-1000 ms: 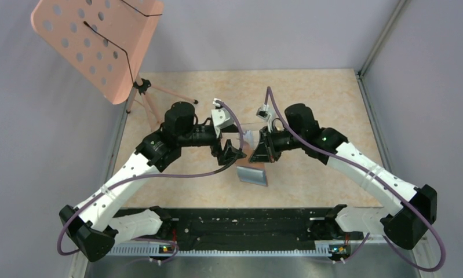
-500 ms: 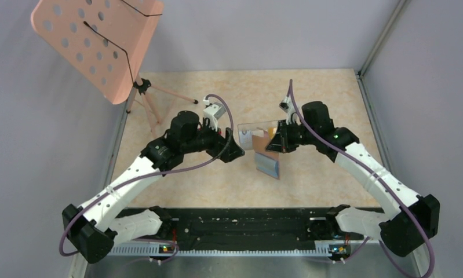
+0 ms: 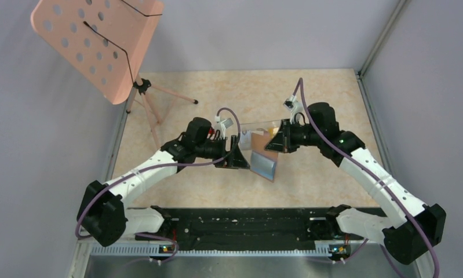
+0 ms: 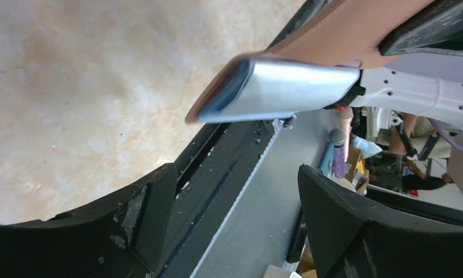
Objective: Put the credit cards into the card holder
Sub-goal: Open the card holder.
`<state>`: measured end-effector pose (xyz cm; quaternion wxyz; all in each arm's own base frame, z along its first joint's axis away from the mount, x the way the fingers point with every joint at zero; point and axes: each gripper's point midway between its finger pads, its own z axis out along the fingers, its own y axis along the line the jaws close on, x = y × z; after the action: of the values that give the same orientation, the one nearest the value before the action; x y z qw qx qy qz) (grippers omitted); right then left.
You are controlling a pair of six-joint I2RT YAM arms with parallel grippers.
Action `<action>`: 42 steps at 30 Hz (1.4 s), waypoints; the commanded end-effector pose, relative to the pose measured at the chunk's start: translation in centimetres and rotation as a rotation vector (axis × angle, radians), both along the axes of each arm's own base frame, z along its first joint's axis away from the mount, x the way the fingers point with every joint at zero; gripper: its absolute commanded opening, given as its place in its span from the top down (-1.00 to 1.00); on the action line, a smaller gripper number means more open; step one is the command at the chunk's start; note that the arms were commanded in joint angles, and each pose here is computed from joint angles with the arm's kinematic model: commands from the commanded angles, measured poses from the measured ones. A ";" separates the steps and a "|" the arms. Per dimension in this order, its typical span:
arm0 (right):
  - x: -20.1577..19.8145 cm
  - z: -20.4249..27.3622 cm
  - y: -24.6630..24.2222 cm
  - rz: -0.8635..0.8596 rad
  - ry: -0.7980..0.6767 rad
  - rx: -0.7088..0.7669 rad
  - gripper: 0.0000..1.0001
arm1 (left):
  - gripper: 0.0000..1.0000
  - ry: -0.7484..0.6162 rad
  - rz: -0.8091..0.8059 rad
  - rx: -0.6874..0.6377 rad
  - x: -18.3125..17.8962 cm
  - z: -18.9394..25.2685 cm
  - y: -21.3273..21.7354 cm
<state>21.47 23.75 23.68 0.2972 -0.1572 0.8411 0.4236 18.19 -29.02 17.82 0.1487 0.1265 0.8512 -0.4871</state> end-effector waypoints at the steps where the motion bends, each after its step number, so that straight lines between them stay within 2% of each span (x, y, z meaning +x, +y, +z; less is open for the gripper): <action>1: -0.5 2.9 1.1 0.041 -0.031 0.130 1.00 | -0.61 -0.056 -0.053 -0.166 -0.2 3.4 -1.4; 9: -1.5 3.4 1.1 0.064 -0.027 0.169 1.00 | -0.40 -0.103 -0.015 -0.170 0.7 3.5 -1.5; 15: -2.1 3.3 1.2 0.081 -0.013 0.173 1.00 | -0.35 -0.137 0.037 -0.150 1.5 3.4 -1.3; 17: -2.1 3.2 1.1 0.080 -0.010 0.168 1.00 | -0.31 -0.143 0.034 -0.155 1.4 3.7 -1.6; 20: -2.1 2.9 0.9 0.074 -0.010 0.150 1.00 | -0.13 -0.150 0.016 -0.169 1.1 4.5 -2.2; 26: -2.0 2.3 0.7 0.072 -0.005 0.123 1.00 | -0.07 -0.147 0.000 -0.174 0.5 5.0 -2.9; 32: -1.7 1.8 0.4 0.060 -0.006 0.091 1.00 | 0.12 -0.166 -0.009 -0.156 0.1 5.9 -3.2; 38: -1.6 1.4 0.4 0.065 0.001 0.076 1.00 | 0.14 -0.169 0.001 -0.059 0.0 5.6 -2.7; 42: -1.6 1.2 0.4 0.071 0.002 0.068 1.00 | 0.21 -0.166 -0.021 -0.080 -0.2 6.1 -3.2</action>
<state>19.26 24.22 24.18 0.2706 -0.1672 0.8257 0.4658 17.86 -31.69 21.69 0.1961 0.1501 0.8313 -0.4979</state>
